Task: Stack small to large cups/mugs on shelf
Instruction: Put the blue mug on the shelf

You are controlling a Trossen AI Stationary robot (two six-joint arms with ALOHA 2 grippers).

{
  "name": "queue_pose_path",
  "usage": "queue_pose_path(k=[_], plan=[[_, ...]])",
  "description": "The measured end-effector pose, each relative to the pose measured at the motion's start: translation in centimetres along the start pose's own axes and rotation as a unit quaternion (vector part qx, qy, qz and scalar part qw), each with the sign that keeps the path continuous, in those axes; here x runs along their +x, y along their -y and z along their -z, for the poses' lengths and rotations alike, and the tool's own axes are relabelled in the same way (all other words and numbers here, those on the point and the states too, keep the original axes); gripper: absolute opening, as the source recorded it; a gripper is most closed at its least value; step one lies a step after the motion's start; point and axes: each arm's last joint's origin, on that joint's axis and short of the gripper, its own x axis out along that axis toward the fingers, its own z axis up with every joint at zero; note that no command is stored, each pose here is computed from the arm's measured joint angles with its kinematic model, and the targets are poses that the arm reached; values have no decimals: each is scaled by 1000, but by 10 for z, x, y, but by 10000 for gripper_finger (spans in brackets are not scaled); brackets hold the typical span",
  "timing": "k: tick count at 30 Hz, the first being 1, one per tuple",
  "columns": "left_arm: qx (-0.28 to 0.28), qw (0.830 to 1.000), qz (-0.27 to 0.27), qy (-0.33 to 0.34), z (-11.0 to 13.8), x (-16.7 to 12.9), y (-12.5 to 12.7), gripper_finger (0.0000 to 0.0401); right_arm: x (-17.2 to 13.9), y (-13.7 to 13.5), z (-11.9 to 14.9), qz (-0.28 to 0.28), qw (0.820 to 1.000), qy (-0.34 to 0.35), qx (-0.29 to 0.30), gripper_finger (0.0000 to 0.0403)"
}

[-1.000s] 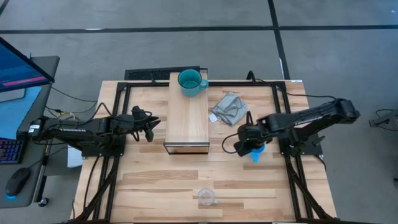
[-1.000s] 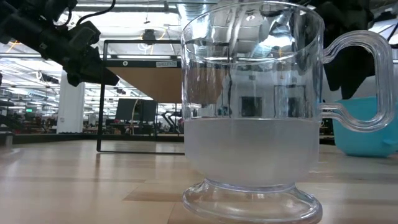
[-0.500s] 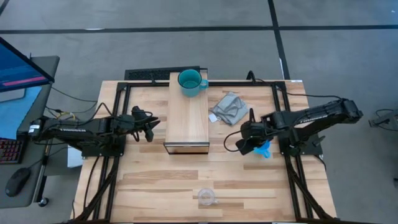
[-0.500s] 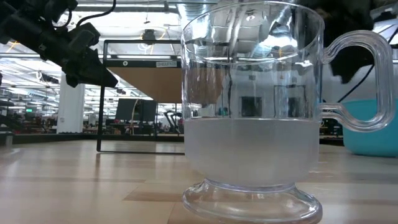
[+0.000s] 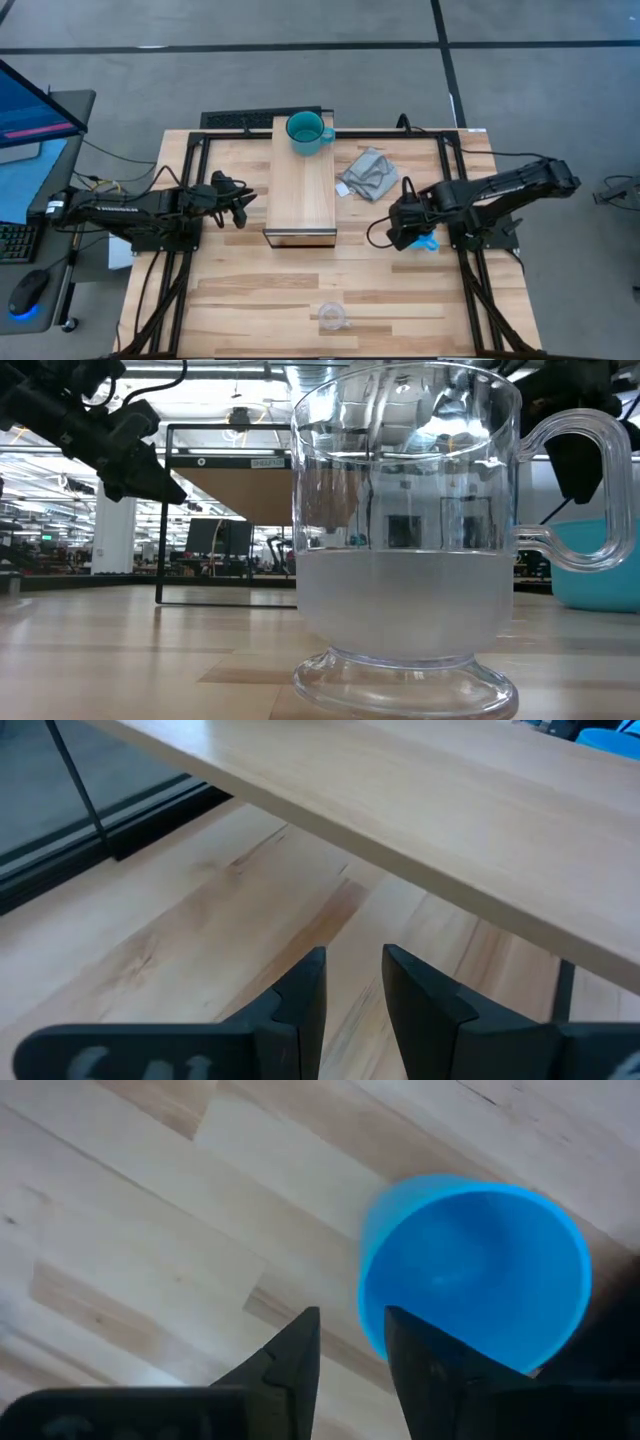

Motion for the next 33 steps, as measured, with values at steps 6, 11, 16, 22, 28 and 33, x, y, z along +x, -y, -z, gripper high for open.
queue_pose_path(k=[6,11,16,22,28,33], plan=[[-1,1000,-2,-7,1,0,0,90,16,-8,-5,37,999,-18,-26,136],[-1,1000,-2,-7,1,0,0,90,29,-13,-8,66,997,-33,-38,136],[0,1000,-3,-10,2,0,-1,90,40,-17,-10,88,994,-44,-38,132],[0,1000,-3,-11,2,0,-1,90,45,-19,-11,90,993,-60,-56,112],[1,1000,-4,-14,3,0,-1,90,44,-19,-10,83,992,-66,-63,28],[1,1000,-4,-14,3,0,-1,90,44,-19,-11,77,992,-79,-69,16]])
